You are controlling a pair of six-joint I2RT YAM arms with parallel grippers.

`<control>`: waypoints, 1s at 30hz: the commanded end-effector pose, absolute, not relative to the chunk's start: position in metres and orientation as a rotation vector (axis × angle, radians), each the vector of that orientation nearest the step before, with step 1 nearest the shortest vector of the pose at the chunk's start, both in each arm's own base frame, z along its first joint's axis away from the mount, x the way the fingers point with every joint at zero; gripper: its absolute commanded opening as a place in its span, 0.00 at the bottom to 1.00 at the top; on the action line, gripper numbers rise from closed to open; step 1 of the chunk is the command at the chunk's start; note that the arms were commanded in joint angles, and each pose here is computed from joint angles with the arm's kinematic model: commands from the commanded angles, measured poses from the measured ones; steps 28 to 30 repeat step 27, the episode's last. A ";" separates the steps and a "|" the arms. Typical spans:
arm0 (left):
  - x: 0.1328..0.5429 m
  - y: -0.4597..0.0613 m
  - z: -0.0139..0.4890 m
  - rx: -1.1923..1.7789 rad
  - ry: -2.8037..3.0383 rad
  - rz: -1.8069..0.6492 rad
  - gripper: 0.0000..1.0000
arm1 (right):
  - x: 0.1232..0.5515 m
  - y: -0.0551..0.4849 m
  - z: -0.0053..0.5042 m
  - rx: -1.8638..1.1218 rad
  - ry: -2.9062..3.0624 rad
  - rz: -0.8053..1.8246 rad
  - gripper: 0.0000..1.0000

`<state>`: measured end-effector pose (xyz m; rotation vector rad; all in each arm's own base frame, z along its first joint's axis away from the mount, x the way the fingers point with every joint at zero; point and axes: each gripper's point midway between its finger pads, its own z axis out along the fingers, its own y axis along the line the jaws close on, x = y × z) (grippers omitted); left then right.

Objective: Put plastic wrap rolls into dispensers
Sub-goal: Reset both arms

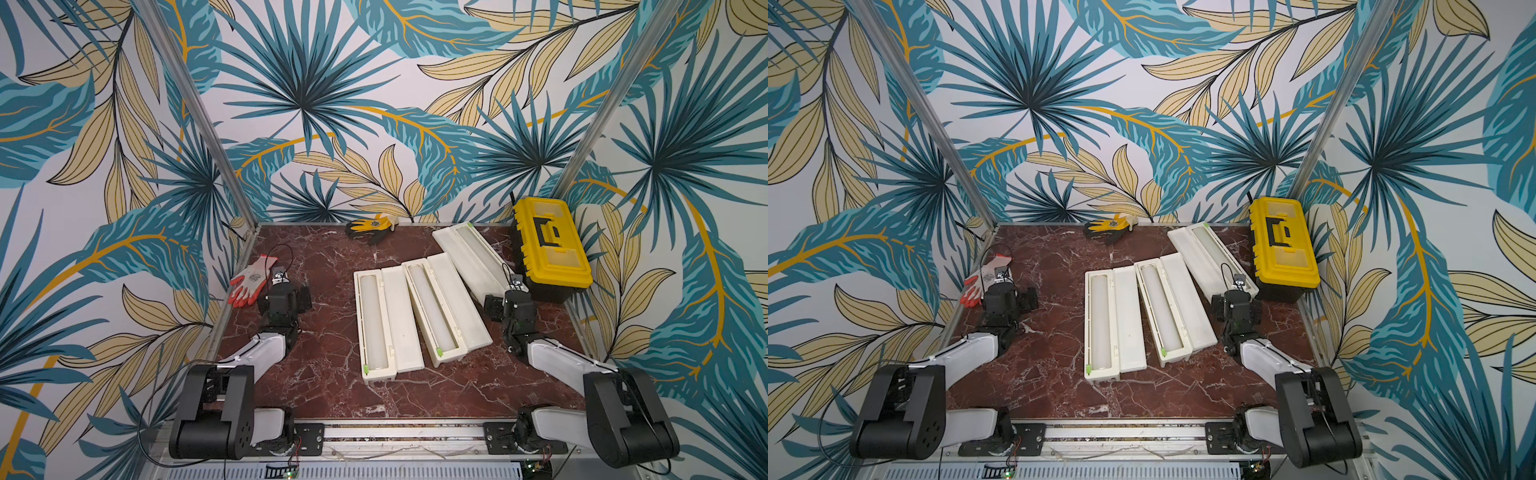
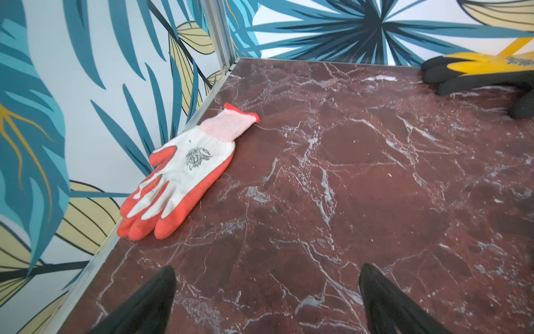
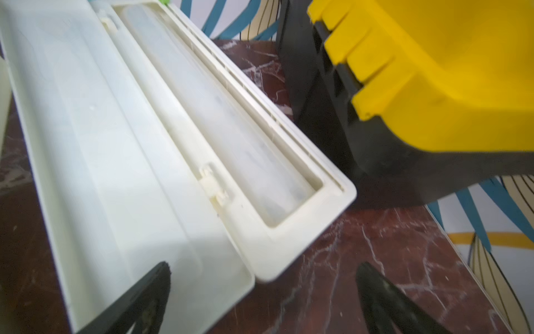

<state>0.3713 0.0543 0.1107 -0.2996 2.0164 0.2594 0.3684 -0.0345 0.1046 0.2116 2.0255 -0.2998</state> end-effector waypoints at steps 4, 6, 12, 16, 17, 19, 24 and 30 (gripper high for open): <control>0.392 0.021 0.123 -0.093 1.783 -0.002 1.00 | 0.386 -0.021 0.114 0.097 1.824 -0.129 0.99; 0.401 0.021 0.121 -0.084 1.760 0.003 0.99 | 0.387 -0.018 0.114 0.078 1.832 -0.113 0.99; 0.405 0.017 0.114 -0.073 1.867 0.004 0.99 | 0.395 -0.018 0.108 0.082 1.902 -0.061 0.99; 0.405 0.016 0.115 -0.070 1.867 0.009 0.99 | 0.396 -0.019 0.108 0.084 1.905 -0.063 0.99; 0.405 0.016 0.114 -0.070 1.867 0.009 1.00 | 0.396 -0.018 0.108 0.083 1.907 -0.062 0.99; 0.406 0.016 0.114 -0.070 1.868 0.009 0.99 | 0.396 -0.019 0.107 0.087 1.909 -0.064 0.99; 0.406 0.015 0.114 -0.066 1.870 0.010 0.99 | 0.396 -0.019 0.108 0.086 1.907 -0.063 0.99; 0.406 0.015 0.115 -0.068 1.868 0.010 0.99 | 0.395 -0.019 0.108 0.086 1.906 -0.065 0.99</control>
